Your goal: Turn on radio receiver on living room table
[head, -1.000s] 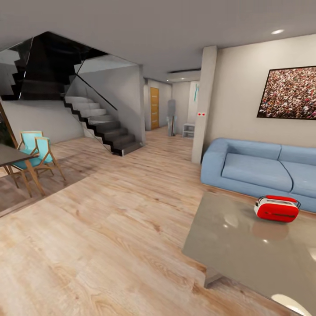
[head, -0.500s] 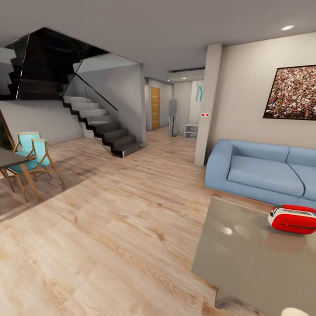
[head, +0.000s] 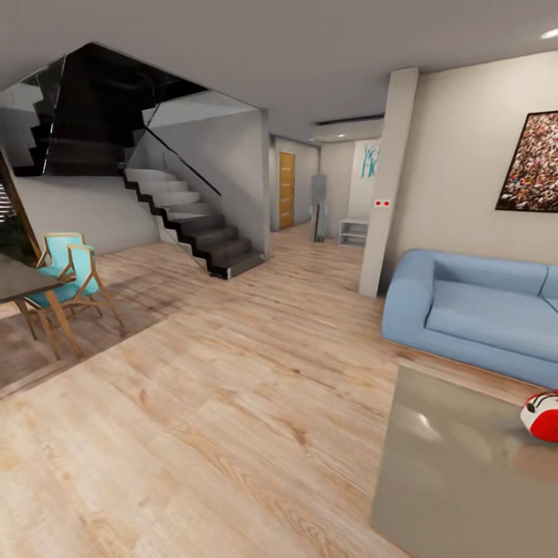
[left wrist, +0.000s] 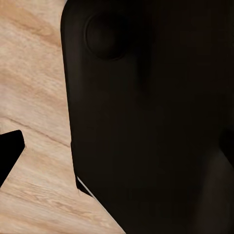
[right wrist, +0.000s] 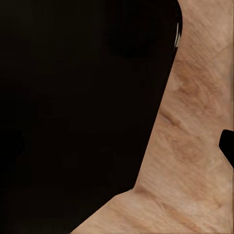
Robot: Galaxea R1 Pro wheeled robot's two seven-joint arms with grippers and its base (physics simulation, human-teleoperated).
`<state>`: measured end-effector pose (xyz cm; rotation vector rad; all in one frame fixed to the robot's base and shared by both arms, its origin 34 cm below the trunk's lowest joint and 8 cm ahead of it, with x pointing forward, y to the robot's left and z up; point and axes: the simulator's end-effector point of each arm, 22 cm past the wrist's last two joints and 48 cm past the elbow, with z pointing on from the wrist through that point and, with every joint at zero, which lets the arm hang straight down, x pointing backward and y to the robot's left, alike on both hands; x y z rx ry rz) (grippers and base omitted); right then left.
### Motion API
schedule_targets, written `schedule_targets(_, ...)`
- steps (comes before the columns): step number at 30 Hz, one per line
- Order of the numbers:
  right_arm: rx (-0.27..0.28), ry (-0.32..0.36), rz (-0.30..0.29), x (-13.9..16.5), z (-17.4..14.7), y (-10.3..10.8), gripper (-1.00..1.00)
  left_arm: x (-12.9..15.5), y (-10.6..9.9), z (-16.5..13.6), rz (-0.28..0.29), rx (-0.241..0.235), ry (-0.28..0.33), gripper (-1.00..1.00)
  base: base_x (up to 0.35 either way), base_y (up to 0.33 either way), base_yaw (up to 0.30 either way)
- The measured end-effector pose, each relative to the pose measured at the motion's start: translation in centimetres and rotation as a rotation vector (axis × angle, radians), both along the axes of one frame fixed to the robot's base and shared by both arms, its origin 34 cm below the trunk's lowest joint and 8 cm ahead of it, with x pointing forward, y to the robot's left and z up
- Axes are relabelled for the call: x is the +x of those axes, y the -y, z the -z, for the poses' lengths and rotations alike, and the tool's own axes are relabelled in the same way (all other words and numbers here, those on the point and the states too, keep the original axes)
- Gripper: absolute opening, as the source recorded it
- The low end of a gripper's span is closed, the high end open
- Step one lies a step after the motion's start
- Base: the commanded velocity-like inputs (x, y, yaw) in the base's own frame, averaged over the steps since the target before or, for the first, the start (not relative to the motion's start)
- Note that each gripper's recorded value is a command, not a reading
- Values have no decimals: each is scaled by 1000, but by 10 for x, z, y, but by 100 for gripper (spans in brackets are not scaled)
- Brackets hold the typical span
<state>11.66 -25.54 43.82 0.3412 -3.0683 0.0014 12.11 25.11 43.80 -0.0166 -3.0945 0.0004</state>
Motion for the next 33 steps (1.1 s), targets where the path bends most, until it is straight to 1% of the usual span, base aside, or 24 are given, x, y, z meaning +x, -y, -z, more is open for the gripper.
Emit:
schedule_targets(22, 1, -15, -1, -6, 0, 0, 100, -6, 0, 0, 0, 0, -15, 100, 316, 116, 243)
schedule_targets(33, 7, -18, 5, -7, 0, -2, 100, -6, 0, 0, -3, 0, -17, 100, 317, 105, 36)
